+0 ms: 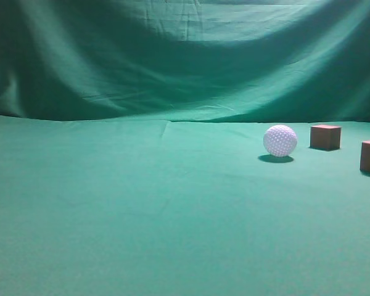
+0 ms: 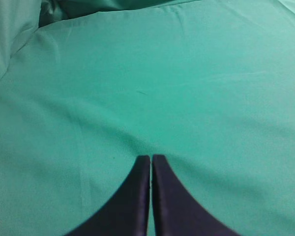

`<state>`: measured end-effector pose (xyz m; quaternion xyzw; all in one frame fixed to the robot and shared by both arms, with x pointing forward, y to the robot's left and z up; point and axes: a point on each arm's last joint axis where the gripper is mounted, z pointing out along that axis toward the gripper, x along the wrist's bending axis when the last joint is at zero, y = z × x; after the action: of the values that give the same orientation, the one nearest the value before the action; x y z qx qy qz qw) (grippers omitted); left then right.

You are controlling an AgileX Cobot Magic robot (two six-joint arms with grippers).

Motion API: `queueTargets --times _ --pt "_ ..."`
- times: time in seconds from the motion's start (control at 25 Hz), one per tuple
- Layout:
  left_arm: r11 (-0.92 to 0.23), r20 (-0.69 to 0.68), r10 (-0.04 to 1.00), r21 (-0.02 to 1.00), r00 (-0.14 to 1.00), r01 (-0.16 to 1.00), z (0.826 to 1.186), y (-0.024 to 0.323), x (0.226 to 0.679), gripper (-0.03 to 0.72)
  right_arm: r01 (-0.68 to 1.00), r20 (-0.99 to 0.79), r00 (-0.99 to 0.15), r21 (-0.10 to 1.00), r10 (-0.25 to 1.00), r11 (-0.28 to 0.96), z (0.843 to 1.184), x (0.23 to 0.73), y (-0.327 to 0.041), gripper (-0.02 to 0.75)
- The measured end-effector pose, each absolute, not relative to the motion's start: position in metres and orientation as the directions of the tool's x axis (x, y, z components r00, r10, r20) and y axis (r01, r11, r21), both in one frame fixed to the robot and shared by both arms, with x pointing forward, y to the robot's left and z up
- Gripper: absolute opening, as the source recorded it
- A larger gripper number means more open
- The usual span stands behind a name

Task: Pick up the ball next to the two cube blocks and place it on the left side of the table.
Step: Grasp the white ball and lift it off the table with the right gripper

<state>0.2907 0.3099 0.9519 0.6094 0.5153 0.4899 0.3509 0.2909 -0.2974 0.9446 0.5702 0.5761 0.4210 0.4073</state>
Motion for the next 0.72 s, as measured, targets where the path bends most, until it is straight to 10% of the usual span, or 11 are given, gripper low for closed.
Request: queueTargets --times 0.72 --pt "-0.223 0.235 0.972 0.933 -0.011 0.284 0.9519 0.3099 0.2907 0.0 0.314 0.01 -0.018 0.949 1.0 -0.004 0.9445 0.2909 -0.2975 0.0"
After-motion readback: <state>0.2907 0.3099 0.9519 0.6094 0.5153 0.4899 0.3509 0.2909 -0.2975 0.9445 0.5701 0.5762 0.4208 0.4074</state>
